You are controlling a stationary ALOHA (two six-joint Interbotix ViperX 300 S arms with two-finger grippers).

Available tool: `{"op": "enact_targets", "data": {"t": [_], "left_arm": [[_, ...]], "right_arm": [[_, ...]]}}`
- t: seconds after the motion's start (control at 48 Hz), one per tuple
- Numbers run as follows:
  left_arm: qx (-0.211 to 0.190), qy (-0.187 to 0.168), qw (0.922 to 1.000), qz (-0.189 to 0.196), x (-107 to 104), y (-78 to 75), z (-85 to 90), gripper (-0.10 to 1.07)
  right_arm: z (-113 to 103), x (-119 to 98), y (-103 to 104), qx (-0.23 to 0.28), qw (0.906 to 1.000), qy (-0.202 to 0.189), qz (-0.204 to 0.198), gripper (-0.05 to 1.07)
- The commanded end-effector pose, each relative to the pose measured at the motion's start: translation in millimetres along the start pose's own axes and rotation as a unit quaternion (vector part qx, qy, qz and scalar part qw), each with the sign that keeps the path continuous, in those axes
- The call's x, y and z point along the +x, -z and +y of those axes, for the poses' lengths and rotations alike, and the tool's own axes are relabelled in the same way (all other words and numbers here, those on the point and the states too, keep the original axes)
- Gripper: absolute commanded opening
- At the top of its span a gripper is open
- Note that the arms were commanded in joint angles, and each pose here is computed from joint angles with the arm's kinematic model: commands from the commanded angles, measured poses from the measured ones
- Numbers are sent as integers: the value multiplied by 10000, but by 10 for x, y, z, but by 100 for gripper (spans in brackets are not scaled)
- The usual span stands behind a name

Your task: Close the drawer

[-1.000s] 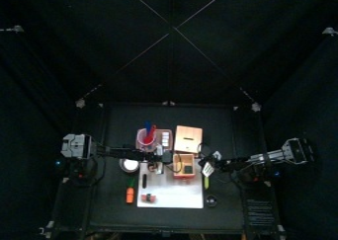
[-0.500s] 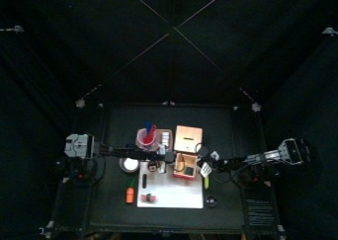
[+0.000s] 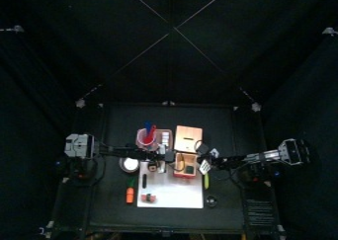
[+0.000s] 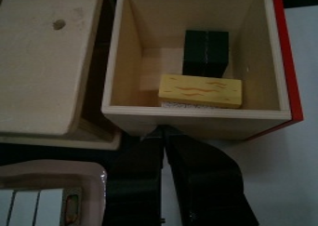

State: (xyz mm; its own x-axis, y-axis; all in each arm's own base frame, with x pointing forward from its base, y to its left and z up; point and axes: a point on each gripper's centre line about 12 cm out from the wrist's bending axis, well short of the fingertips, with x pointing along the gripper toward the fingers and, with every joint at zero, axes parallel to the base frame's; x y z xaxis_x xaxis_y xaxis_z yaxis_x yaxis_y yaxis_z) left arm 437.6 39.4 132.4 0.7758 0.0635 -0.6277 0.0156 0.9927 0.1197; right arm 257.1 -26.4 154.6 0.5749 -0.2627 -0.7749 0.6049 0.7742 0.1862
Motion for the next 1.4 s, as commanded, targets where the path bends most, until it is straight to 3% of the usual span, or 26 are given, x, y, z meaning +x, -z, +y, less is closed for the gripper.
{"op": "enact_targets", "data": {"t": [0.0,0.958,1.375], "left_arm": [[-19,-92,9995,-296,-67,-208,87,47],[-1,-178,9989,-436,-104,-313,174,47],[79,-139,9991,-395,-106,-303,131,47]], "right_arm": [[62,-54,-126,49,9997,-125,-185,45],[27,-97,-231,153,9992,-124,-348,45],[1,-74,-93,175,9997,-99,-160,45]]}}
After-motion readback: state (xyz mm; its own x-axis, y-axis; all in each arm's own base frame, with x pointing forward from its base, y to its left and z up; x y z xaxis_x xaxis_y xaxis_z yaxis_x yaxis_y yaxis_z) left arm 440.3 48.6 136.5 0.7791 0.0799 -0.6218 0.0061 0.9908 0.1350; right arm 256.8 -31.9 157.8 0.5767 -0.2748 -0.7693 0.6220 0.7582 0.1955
